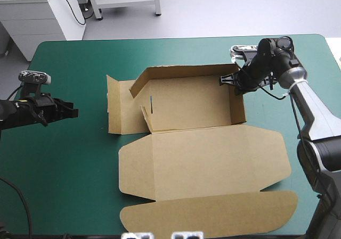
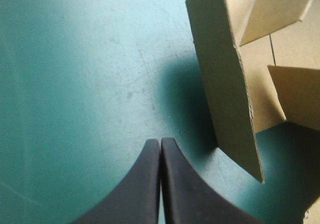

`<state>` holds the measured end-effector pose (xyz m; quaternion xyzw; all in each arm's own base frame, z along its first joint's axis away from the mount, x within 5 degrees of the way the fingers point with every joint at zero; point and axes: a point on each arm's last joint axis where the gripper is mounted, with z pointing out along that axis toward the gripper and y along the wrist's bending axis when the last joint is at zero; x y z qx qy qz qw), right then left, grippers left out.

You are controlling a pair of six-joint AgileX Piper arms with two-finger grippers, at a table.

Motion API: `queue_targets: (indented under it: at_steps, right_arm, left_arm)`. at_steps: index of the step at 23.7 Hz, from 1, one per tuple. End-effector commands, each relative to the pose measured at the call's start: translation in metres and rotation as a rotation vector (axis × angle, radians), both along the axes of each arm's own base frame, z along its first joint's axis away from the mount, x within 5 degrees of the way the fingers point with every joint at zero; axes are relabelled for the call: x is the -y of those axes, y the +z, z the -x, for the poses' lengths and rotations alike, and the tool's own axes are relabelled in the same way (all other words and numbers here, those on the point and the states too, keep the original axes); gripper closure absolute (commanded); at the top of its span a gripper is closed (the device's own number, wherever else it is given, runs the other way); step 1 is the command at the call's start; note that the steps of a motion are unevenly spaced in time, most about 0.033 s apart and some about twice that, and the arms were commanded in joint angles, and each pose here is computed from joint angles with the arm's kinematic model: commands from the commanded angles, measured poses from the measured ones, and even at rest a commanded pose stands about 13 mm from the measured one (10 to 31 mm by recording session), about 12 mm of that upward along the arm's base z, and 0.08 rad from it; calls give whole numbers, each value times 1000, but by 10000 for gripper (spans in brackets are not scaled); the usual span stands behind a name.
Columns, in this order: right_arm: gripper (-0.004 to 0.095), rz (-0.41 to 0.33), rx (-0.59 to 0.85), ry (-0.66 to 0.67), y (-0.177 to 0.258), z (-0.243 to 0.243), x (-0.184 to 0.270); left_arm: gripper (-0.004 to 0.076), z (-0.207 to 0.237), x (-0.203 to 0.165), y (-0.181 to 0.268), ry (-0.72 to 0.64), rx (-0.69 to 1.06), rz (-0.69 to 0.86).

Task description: Fold the box

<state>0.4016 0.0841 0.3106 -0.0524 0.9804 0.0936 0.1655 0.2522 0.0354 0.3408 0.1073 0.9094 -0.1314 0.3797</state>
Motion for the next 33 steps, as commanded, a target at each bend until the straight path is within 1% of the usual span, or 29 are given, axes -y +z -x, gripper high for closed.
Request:
queue_targets:
  at_steps: [1, 6, 8, 11, 12, 13, 14, 15, 16, 18, 19, 21, 22, 27, 30, 33]
  right_arm:
    - [903, -76, 73, -10, 19, -7, -5]
    - [882, -53, 92, -9, 14, -18, -5]
    - [842, -50, 111, 2, 13, -20, -5]
    - [726, -53, 138, 39, 14, -22, -7]
    - [601, -55, 143, 47, 15, -22, -7]
    - [545, -55, 149, 46, 15, -22, -7]
    - [403, -59, 172, 41, 16, -24, -8]
    - [339, -61, 187, 38, 17, -25, -8]
    - [252, -71, 230, 24, 22, -28, -8]
    - [229, -77, 256, 8, 35, -28, -7]
    - [229, -68, 248, 13, 39, -27, -6]
    - [229, 7, 177, 20, 53, -17, 0]
    - [229, 14, 180, 20, 56, -15, 1]
    - [230, -59, 176, -1, 63, -9, -4]
    - [230, -78, 172, 2, 63, -9, -5]
    - [230, -83, 170, -3, 63, -9, -6]
  left_arm:
    - [732, 2, 4, 18, 15, 73, 36]
    - [732, 3, 4, 17, 13, 72, 33]
    - [732, 3, 3, 17, 13, 71, 18]
    - [732, 3, 3, 17, 13, 71, 18]
    - [732, 3, 3, 17, 12, 70, 18]
    - [732, 3, 3, 17, 11, 69, 19]
    - [732, 3, 3, 17, 11, 69, 19]
    - [732, 3, 3, 17, 11, 69, 19]
    - [732, 3, 3, 17, 11, 69, 19]
    - [732, 3, 3, 17, 10, 67, 19]
    - [732, 3, 3, 17, 10, 67, 19]
    - [732, 3, 3, 17, 8, 66, 20]
    - [732, 3, 3, 16, 6, 64, 21]
    - [732, 4, 4, 16, -6, 50, 26]
    - [732, 5, 5, 16, -9, 47, 27]
    - [732, 5, 5, 16, -10, 44, 34]
